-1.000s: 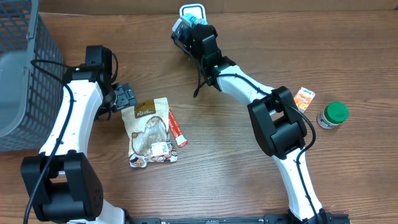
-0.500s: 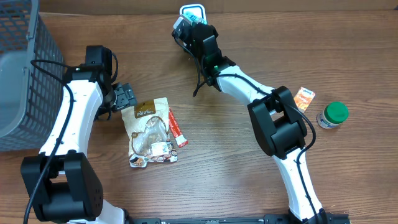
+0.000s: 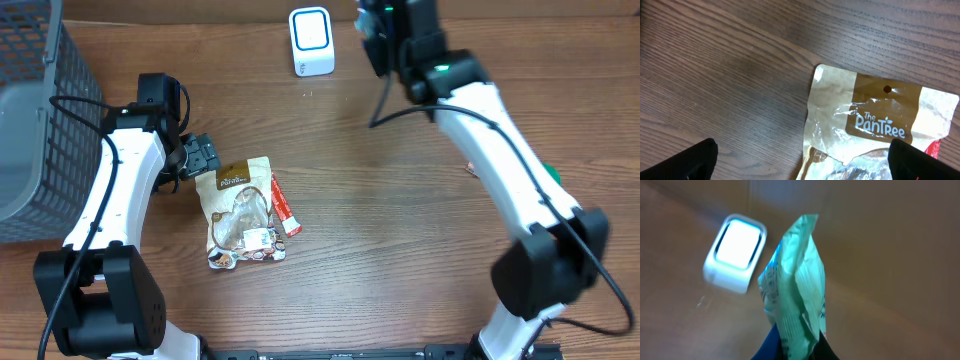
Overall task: Scan the item barcode
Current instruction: 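Carry the wipes pack right and set it down near the jar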
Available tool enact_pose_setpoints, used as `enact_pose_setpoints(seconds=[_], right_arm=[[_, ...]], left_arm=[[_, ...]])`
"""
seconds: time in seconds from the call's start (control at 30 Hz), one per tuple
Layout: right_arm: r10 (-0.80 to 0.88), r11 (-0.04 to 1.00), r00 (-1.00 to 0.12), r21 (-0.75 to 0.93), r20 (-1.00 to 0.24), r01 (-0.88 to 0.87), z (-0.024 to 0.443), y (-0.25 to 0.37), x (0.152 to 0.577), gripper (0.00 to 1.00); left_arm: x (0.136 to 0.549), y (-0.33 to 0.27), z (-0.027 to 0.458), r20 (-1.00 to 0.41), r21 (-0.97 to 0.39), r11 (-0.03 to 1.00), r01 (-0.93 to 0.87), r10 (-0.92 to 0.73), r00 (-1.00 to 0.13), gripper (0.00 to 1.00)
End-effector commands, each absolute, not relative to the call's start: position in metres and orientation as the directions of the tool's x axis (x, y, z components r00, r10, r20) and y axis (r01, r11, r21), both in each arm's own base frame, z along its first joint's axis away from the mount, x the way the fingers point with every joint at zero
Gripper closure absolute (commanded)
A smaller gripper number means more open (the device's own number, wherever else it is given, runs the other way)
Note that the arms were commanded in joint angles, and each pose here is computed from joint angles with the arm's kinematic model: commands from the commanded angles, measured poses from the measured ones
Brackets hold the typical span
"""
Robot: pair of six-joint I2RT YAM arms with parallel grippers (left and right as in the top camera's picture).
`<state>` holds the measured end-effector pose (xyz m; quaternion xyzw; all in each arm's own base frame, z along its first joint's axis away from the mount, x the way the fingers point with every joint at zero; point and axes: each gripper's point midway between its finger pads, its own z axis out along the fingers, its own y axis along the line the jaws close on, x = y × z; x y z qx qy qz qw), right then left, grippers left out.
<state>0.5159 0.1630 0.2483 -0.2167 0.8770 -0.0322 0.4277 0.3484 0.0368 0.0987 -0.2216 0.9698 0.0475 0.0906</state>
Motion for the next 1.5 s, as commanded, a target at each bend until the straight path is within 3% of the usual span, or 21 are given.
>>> enact_pose_setpoints(seconds=[0.0,0.1,0.23,0.4,0.53,0.57,0.6,0.63,0.77,0.87,0.97,1.1,1.23,1.47], right_arm=[[-0.321,0.909,-0.753,0.036,-0.575,-0.415,0.205,0.162,0.463,0.96],[-0.333,0.917,-0.879,0.098,-0.341,-0.386,0.16,0.136,0.416,0.96],[-0.304,0.94,-0.947,0.127,-0.106,-0.316,0.117,0.106,0.373,0.96],[-0.287,0.952,-0.958,0.115,0.007,-0.284,0.081,0.08,0.349,0.96],[-0.254,0.967,-0.967,0.03,0.002,-0.254,0.059,0.054,0.353,0.95],[-0.249,0.968,-0.969,0.019,-0.002,-0.249,0.055,0.05,0.354,0.86],[-0.242,0.97,-0.97,0.01,-0.009,-0.242,0.05,0.046,0.356,0.58],[-0.237,0.971,-0.971,0.007,-0.015,-0.237,0.048,0.044,0.357,0.41],[-0.208,0.978,-0.976,0.003,-0.064,-0.209,0.049,0.042,0.369,0.24],[-0.063,0.998,-0.989,0.022,-0.13,-0.066,0.057,0.046,0.387,0.24],[0.112,0.983,-0.983,0.163,-0.143,0.088,0.064,0.073,0.396,0.24],[0.109,0.944,-0.99,0.321,-0.092,0.075,0.07,0.112,0.388,0.37],[0.088,0.945,-0.993,0.323,-0.081,0.057,0.065,0.133,0.38,0.53],[0.14,0.979,-0.984,0.163,-0.111,0.121,0.034,0.127,0.371,0.55]], left_arm=[[0.35,0.04,0.106,-0.22,0.056,0.898,-0.437,-0.416,-0.882,0.0],[0.35,0.04,0.106,-0.22,0.056,0.898,-0.437,-0.416,-0.882,0.0],[0.35,0.039,0.106,-0.22,0.055,0.898,-0.436,-0.415,-0.883,0.0],[0.35,0.039,0.106,-0.22,0.056,0.898,-0.436,-0.415,-0.883,0.0],[0.35,0.039,0.106,-0.22,0.056,0.898,-0.436,-0.415,-0.883,0.0],[0.35,0.039,0.106,-0.22,0.056,0.898,-0.436,-0.415,-0.883,0.0],[0.35,0.039,0.106,-0.22,0.056,0.898,-0.436,-0.415,-0.883,0.0],[0.35,0.039,0.106,-0.22,0.056,0.898,-0.436,-0.415,-0.883,0.0],[0.35,0.039,0.106,-0.22,0.056,0.898,-0.436,-0.415,-0.883,0.0],[0.35,0.039,0.106,-0.22,0.056,0.898,-0.436,-0.415,-0.883,0.0],[0.35,0.039,0.106,-0.22,0.056,0.898,-0.436,-0.415,-0.883,0.0],[0.35,0.039,0.106,-0.22,0.056,0.898,-0.436,-0.415,-0.883,0.0],[0.35,0.039,0.106,-0.22,0.056,0.898,-0.436,-0.415,-0.883,0.0],[0.35,0.039,0.106,-0.22,0.056,0.898,-0.436,-0.415,-0.883,0.0]])
